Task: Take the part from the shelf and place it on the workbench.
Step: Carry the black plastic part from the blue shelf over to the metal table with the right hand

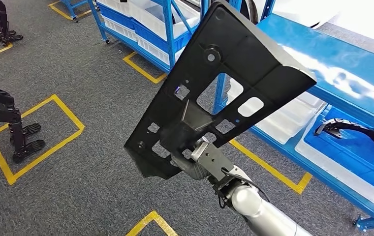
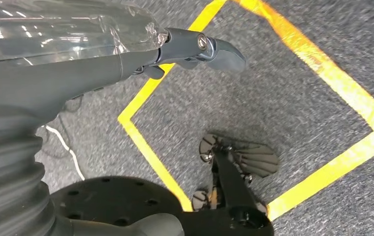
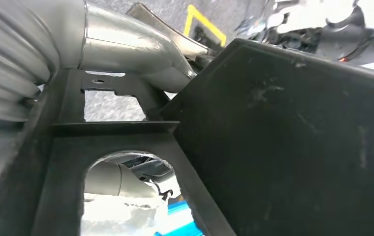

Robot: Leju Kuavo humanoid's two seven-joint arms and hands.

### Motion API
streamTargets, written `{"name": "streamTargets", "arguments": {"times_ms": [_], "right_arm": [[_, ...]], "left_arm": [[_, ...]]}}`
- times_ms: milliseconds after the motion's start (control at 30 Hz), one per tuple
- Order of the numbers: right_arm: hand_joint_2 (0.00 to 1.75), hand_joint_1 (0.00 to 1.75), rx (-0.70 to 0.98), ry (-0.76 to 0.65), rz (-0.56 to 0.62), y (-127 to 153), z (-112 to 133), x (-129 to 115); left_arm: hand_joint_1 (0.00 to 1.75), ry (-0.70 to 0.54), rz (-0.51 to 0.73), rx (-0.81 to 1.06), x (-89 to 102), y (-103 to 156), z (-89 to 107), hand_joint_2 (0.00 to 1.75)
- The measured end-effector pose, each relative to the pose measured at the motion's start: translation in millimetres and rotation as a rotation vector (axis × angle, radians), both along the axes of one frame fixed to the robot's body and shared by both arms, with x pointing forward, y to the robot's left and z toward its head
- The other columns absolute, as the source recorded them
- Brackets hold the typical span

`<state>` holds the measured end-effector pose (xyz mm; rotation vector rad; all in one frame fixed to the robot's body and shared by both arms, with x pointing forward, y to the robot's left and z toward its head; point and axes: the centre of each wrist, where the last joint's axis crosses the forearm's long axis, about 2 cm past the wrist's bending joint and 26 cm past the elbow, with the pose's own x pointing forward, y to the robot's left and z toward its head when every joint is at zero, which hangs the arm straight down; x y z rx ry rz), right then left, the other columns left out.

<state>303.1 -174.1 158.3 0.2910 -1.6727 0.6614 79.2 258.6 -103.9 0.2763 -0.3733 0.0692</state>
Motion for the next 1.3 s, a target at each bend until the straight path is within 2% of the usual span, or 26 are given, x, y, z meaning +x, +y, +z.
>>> {"name": "streamTargets", "arguments": {"times_ms": [433,733,1300], "right_arm": [[1.75,1.75,0.007,-0.015,0.015,4.3,4.7,-0.1],[1.75,1.75,-0.003,-0.068,0.089,10.1,14.5,4.2],[1.75,1.75,0.032,-0.244,0.281,45.9,69.1,22.9]], "left_arm": [[0.0,-0.007,0.0,0.0,3.9,-0.2,0.7,1.75],[0.0,-0.012,0.004,0.0,6.5,0.7,1.2,1.75],[0.0,-0.012,0.024,0.012,8.4,4.1,1.4,1.75]]}}
